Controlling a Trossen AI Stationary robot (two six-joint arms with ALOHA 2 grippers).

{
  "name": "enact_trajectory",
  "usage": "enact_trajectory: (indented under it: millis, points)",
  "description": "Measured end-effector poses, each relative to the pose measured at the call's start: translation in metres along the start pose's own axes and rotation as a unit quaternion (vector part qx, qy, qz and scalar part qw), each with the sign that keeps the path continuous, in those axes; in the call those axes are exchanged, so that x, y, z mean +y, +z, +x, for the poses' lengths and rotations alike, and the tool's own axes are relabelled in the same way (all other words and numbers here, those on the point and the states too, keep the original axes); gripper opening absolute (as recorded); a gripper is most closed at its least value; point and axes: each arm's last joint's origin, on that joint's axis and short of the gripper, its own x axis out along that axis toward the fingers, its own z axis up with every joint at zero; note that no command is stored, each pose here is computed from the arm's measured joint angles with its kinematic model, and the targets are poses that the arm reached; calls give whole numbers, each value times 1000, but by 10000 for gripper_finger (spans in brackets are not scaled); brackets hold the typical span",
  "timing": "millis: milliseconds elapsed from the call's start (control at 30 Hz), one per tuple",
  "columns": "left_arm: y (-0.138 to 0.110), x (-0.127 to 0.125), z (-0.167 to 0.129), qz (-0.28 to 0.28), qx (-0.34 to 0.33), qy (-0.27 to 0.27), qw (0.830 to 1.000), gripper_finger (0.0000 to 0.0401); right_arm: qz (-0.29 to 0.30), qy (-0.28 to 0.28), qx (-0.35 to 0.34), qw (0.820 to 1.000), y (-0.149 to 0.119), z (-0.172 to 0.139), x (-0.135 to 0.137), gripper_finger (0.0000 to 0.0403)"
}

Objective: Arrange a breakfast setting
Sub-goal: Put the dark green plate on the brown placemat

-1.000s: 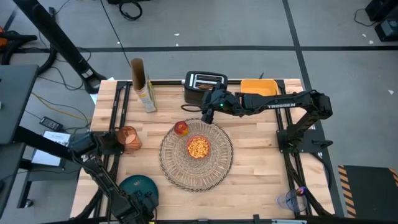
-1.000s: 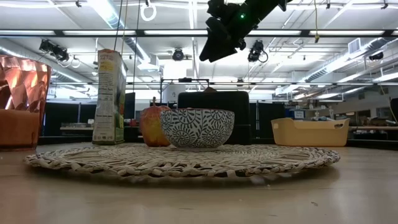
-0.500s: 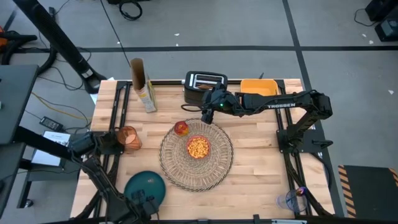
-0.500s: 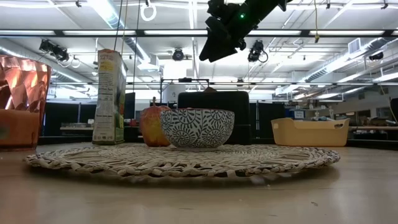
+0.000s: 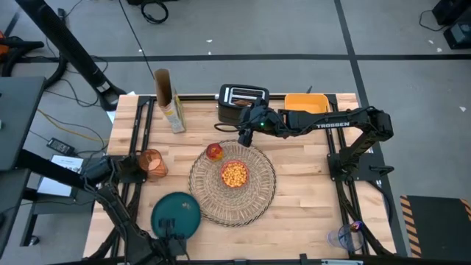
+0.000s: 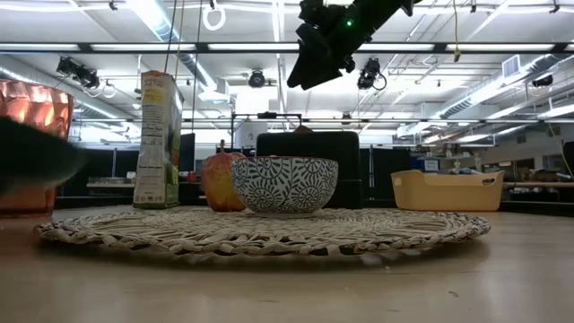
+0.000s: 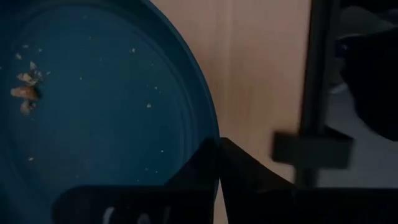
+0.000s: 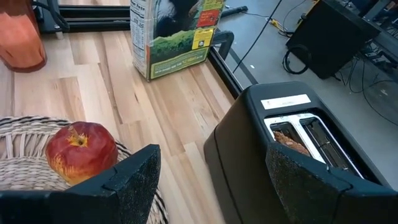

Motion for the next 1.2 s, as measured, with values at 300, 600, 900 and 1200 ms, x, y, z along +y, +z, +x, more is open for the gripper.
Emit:
enact_trajectory:
  millis: [300,600,900,1200]
  points:
    - [30,20,9,74,-30,39,996,13,-5,1,-3,1000,1,0,0,295]
    - [68,46,23,107,-32,25,993,14,-31,53,-6,998,1,-1,6,295]
    - [73,55,36,104,-16,2,994,15,-36,60,-6,998,0,-4,11,295]
    - [78,51,35,125,-41,-15,991,19,-26,59,1,998,-1,-4,11,295]
